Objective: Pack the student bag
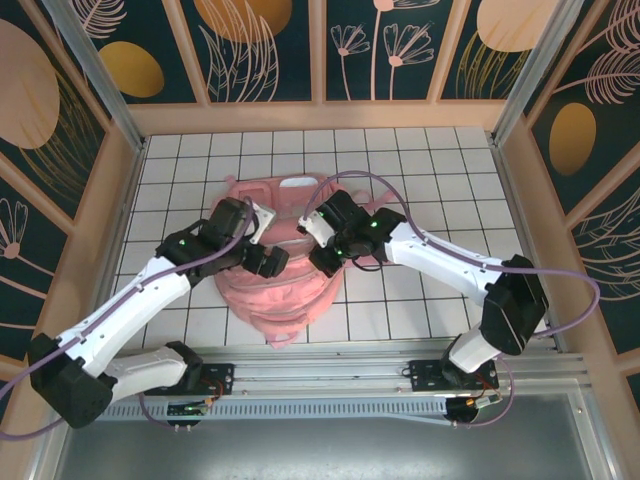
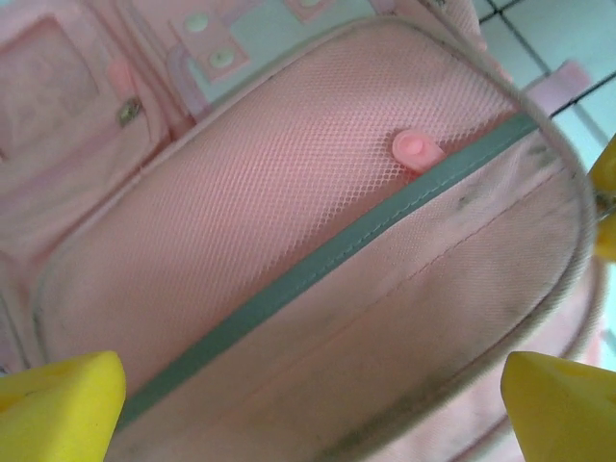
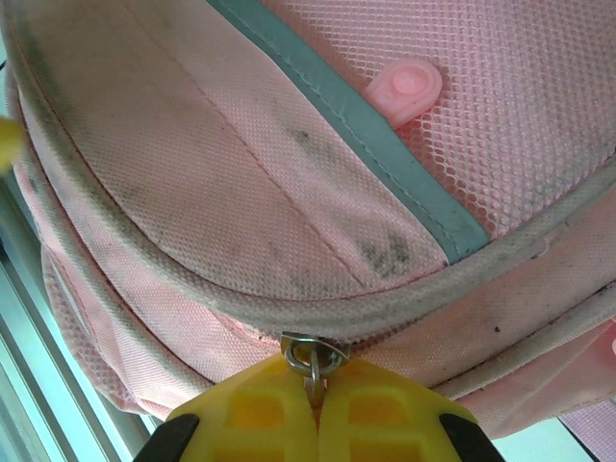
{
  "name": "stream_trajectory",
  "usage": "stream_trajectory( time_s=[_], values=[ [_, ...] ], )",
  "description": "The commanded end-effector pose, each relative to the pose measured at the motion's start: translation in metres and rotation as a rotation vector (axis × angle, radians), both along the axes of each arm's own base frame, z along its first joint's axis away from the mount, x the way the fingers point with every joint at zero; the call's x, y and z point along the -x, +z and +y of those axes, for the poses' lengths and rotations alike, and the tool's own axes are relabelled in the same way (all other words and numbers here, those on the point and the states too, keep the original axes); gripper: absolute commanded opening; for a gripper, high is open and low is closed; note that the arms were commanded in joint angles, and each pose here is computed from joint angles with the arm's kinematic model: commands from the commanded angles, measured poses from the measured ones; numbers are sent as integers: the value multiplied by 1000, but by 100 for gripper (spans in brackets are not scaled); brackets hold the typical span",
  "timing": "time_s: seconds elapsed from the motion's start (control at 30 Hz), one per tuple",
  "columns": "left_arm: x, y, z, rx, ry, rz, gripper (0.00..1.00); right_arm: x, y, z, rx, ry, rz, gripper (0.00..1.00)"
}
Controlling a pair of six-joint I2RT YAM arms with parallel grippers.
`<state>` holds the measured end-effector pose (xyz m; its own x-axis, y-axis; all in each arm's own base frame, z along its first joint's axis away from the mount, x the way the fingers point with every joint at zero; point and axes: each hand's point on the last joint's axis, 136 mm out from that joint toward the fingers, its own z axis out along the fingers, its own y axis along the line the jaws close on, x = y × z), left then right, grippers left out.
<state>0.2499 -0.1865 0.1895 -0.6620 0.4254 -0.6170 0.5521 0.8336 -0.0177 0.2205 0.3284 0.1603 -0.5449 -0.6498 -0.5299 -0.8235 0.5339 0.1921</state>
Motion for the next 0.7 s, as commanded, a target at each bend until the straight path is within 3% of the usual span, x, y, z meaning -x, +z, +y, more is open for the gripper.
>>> stream_trajectory(
  time_s=[0.0, 0.13, 0.27, 0.33, 0.37, 0.47, 0.5, 0.67],
  values=[
    [-2, 0, -5, -188, -205, -174, 99, 4, 28, 3, -72, -8, -12, 0],
    [7, -33, -3, -267, -301, -149, 99, 2, 33, 7, -91, -22, -16, 0],
    [2, -39, -4, -280, -307, -176, 94, 6, 32, 12, -89, -20, -9, 0],
    [-1, -47, -9, -285, -322, -162, 79, 6, 35, 16, -94, -16, -10, 0],
    [-2, -52, -14, -284, -338, -147, 66, 7, 36, 17, -95, -13, -12, 0],
    [-8, -65, -23, -296, -363, -106, 9, 8, 39, 21, -96, -2, -17, 0],
    [-9, -68, -25, -298, -368, -98, 0, 8, 38, 20, -91, 3, -21, 0],
    [0, -65, -18, -288, -378, -138, 0, -6, 7, 0, 24, 62, -48, 0]
  ],
)
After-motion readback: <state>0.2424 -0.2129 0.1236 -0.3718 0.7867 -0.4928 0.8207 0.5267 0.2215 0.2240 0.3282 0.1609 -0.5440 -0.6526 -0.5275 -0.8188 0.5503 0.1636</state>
